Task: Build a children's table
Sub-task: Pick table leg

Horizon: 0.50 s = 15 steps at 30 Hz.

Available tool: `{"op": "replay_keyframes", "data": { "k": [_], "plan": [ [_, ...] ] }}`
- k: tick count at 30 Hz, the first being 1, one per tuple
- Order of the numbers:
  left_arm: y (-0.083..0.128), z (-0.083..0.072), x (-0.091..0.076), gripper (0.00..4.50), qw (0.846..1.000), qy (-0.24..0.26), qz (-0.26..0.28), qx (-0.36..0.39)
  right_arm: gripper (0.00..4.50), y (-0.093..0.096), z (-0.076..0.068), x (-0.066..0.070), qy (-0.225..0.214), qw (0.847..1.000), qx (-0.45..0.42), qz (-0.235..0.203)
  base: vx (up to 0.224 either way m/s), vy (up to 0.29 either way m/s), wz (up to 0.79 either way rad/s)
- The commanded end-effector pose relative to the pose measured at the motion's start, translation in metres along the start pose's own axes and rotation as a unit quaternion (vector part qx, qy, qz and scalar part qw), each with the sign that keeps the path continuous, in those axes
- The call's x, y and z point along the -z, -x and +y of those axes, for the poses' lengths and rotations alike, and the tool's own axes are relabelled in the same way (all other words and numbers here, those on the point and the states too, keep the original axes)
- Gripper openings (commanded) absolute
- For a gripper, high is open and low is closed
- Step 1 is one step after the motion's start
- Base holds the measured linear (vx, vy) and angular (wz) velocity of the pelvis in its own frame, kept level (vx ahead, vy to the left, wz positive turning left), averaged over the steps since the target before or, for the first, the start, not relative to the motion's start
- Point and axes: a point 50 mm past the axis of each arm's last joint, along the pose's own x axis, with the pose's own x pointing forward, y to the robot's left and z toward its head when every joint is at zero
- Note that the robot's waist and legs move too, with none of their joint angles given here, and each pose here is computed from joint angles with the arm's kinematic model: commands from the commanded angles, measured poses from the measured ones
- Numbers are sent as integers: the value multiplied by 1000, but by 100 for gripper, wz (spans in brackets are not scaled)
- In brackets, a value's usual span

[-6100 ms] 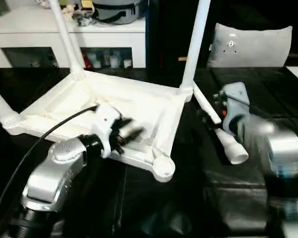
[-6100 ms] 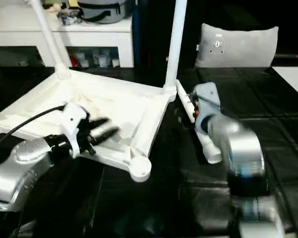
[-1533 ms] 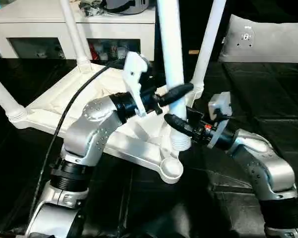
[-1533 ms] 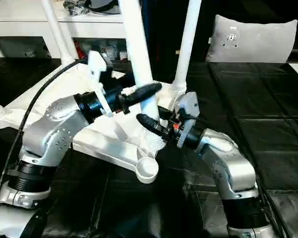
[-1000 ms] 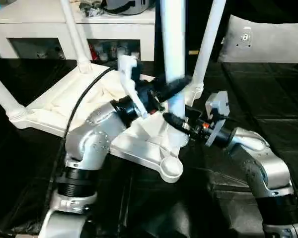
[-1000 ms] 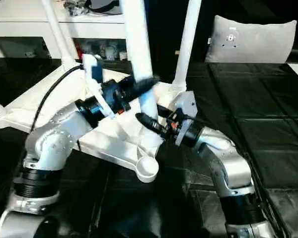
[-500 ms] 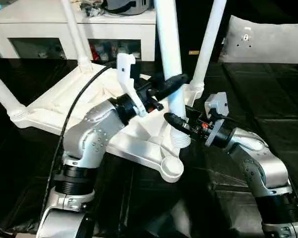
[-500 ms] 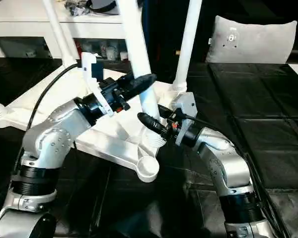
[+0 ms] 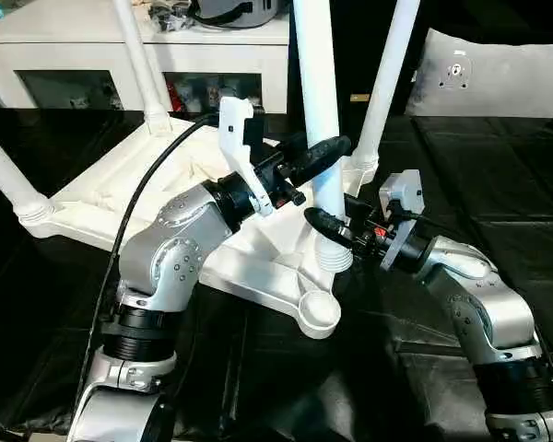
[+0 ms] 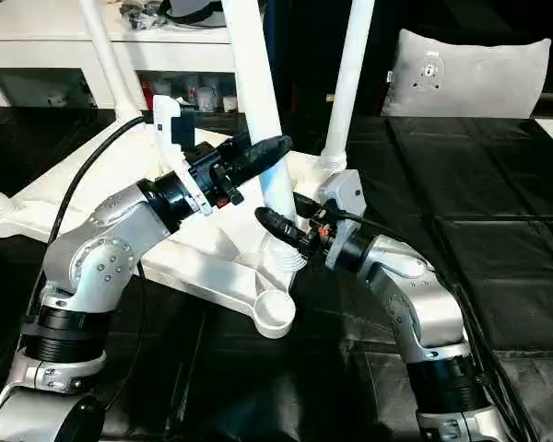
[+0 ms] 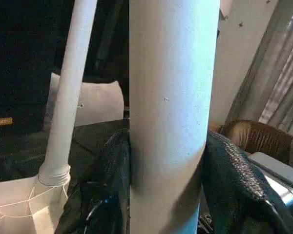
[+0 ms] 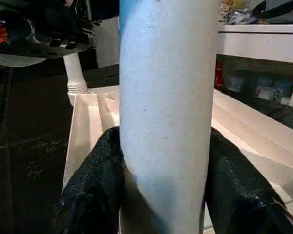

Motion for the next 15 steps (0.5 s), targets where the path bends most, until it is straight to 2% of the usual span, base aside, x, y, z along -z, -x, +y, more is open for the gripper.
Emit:
{"op": "replay_keyframes", "data": {
  "k": [1,4,5,6,8,10,12,15],
  "plan": [
    [-3,1,-12,177,1000,-24,-12,-3,186,-2,-4,-2,1,1000,10,10,0,0,0],
    [-3,5,-15,177,999,-33,-5,-14,186,-2,-4,-3,-11,1000,5,12,0,0,0],
    [-3,6,-15,177,999,-33,-4,-16,221,-2,-4,-3,-14,1000,3,12,0,0,0],
    [-3,6,-16,177,999,-31,-4,-19,221,-2,-4,-4,-17,1000,1,12,0,0,0],
    [-3,9,-18,177,999,-27,-1,-28,258,-2,-5,-5,-15,1000,3,11,0,0,0],
    [-2,10,-18,177,999,-27,-1,-28,264,-2,-5,-6,-16,1000,2,11,0,0,0],
    [-2,10,-18,177,999,-27,0,-28,297,-2,-5,-6,-19,1000,1,11,0,0,0],
    [-2,10,-19,177,999,-32,2,-24,304,-1,-5,-6,-25,1000,1,15,0,0,0]
  ]
}}
